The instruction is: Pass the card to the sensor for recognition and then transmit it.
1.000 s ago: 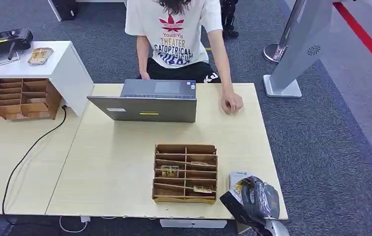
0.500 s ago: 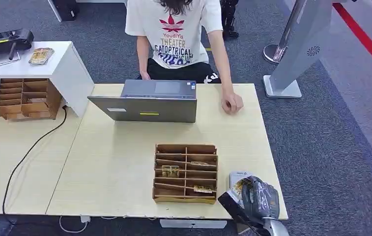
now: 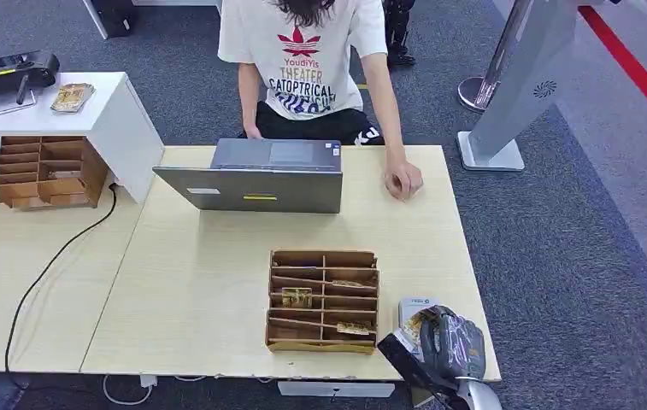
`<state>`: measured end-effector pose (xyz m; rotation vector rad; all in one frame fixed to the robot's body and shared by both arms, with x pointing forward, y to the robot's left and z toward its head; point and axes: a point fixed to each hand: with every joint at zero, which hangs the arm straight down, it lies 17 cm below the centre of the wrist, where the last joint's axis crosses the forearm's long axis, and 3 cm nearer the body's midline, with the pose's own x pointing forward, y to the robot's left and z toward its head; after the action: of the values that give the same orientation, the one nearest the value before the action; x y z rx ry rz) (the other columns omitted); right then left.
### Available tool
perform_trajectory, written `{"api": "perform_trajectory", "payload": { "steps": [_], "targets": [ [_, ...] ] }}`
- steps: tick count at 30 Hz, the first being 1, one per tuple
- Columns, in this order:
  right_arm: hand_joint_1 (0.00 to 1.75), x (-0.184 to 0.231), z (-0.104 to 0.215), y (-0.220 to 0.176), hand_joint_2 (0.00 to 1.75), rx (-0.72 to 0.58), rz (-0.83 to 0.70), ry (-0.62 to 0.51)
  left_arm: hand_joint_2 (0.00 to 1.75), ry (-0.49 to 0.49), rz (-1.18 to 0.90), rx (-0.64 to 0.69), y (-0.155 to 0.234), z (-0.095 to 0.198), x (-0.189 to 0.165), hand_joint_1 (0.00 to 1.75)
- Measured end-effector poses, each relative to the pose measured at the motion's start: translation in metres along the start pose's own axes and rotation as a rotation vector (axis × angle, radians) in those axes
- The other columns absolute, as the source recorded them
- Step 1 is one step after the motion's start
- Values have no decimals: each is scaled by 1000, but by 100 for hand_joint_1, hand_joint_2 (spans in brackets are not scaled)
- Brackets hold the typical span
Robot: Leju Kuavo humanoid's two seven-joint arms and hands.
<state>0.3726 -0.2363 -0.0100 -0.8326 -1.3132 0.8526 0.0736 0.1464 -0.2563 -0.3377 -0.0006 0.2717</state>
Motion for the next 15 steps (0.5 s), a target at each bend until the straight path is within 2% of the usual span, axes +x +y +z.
{"api": "perform_trajectory", "payload": {
  "steps": [15],
  "targets": [
    [175,-5,-2,3,175,6,27,13,0,0,3,0,0,0,0,0]
  ]
}}
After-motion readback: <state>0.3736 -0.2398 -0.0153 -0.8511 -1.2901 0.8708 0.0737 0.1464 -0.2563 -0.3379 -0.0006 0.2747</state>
